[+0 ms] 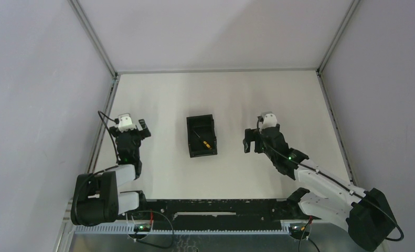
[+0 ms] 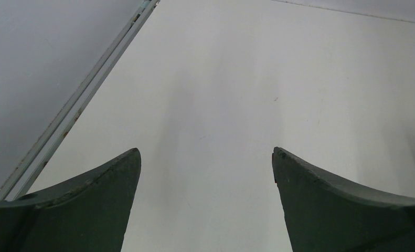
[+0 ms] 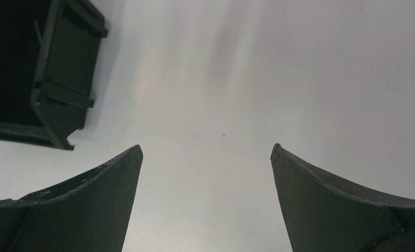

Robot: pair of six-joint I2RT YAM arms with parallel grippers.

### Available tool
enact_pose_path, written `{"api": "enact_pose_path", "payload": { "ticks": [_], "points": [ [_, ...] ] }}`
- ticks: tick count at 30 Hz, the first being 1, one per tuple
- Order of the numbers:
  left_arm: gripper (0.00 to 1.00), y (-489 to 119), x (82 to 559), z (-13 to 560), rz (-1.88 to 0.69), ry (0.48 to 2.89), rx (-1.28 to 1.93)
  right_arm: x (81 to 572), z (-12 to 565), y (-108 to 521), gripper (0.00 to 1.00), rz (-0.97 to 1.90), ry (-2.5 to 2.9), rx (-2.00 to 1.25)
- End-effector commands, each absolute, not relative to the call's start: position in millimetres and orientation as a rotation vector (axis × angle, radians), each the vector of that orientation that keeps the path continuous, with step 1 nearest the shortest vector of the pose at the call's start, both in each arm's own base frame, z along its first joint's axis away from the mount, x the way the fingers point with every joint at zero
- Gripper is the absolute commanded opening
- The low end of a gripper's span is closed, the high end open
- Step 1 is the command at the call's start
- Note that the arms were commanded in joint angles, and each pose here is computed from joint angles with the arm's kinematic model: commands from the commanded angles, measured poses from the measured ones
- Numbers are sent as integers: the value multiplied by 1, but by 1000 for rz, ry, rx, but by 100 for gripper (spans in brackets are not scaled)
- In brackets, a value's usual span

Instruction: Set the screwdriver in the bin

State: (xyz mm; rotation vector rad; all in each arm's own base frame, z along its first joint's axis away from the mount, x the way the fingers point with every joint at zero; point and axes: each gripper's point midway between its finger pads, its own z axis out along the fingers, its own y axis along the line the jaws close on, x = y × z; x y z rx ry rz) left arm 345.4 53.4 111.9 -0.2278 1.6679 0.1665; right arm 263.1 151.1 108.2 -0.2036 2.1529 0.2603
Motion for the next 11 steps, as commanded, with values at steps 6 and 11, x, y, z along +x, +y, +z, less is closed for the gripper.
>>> {"api": "enact_pose_path", "payload": {
  "ticks": [6, 11],
  "points": [
    [100, 53, 358, 138, 171, 1594, -213, 274, 123, 136, 100, 313, 1975, -29],
    [100, 53, 358, 138, 170, 1594, -213, 272, 126, 132, 99, 322, 1945, -24]
  ]
}}
